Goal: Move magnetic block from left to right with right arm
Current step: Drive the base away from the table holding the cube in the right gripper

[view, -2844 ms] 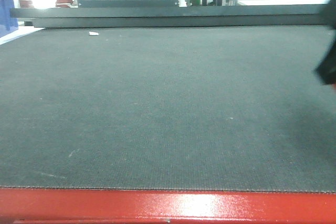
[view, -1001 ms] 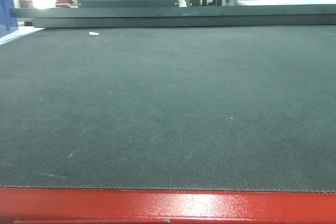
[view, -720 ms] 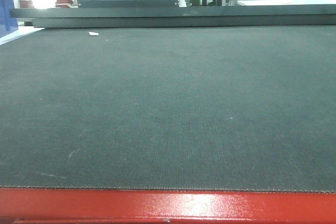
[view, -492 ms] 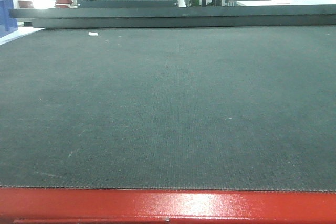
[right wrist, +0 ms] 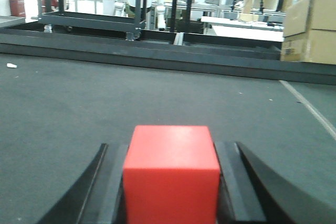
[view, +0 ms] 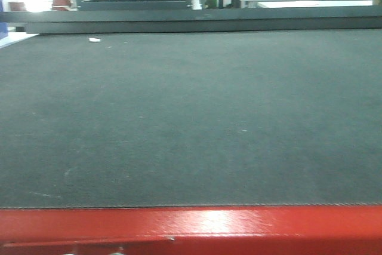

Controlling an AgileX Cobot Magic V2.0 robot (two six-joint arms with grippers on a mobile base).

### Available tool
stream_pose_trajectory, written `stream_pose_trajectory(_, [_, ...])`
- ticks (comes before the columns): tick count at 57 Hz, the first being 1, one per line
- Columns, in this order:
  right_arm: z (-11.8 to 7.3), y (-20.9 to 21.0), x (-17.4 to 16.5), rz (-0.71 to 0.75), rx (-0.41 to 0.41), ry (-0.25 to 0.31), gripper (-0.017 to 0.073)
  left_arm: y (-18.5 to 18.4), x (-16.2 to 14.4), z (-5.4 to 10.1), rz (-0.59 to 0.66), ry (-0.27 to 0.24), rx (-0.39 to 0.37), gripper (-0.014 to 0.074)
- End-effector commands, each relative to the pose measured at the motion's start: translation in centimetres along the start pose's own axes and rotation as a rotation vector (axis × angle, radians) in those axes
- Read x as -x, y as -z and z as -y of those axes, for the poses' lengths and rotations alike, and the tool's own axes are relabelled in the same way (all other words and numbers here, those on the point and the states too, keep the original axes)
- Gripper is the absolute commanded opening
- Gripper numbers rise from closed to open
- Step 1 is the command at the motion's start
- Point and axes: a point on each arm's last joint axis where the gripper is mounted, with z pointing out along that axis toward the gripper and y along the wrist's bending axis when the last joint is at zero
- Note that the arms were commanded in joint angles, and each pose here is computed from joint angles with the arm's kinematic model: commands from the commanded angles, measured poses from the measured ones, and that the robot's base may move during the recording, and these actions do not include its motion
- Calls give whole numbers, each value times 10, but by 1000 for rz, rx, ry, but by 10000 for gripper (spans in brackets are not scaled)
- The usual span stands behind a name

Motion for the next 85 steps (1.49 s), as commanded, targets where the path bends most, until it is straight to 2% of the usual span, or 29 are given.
stream_pose_trajectory(1, [1,1,17,114,-11,22,307,1,6,-1,93,2,6,-126])
stream_pose_trajectory(85, [1,1,17,114,-11,22,307,1,6,-1,93,2,6,-126])
